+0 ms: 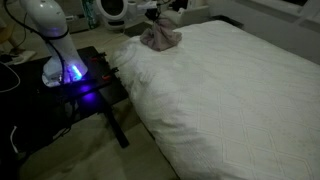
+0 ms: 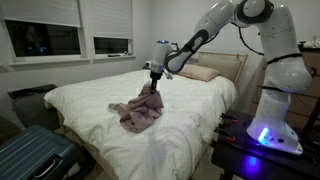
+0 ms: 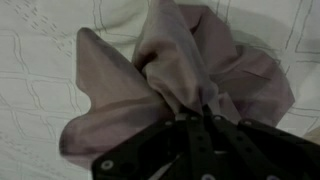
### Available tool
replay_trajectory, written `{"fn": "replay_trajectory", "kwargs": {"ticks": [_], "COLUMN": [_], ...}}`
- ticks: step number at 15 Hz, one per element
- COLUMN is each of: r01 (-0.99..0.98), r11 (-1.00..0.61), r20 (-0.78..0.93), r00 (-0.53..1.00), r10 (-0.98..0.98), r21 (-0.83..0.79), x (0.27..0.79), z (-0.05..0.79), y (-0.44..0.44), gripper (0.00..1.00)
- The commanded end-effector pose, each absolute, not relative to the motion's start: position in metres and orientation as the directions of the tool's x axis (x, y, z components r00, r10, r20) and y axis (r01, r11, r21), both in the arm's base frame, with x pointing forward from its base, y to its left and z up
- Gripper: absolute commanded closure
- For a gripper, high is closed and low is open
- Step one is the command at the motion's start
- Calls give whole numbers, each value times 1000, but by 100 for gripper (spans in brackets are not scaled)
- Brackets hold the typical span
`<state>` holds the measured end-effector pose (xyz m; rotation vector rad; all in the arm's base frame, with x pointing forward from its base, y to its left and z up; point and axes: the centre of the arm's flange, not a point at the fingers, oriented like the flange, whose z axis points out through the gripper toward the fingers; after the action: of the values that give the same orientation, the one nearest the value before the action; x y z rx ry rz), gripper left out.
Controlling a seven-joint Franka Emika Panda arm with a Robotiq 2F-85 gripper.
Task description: Fold the shirt
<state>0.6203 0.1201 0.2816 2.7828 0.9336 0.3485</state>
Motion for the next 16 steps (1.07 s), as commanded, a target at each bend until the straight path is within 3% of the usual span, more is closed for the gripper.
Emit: {"fn": "replay_trajectory", "kwargs": {"ticks": [1, 7, 8, 9, 16], "r01": [579, 649, 657, 667, 628], "r11": [-758, -696, -683, -672, -720], "r20": [155, 53, 17, -7, 16], "r00": [754, 719, 717, 712, 750], "r10": [638, 693, 697, 703, 661], "r21": [300, 307, 319, 322, 296], "x": [613, 599, 596, 595, 607], "z": [277, 240, 232, 226, 248], "y": [152, 181, 182, 181, 152], "gripper": [99, 99, 71, 70, 19]}}
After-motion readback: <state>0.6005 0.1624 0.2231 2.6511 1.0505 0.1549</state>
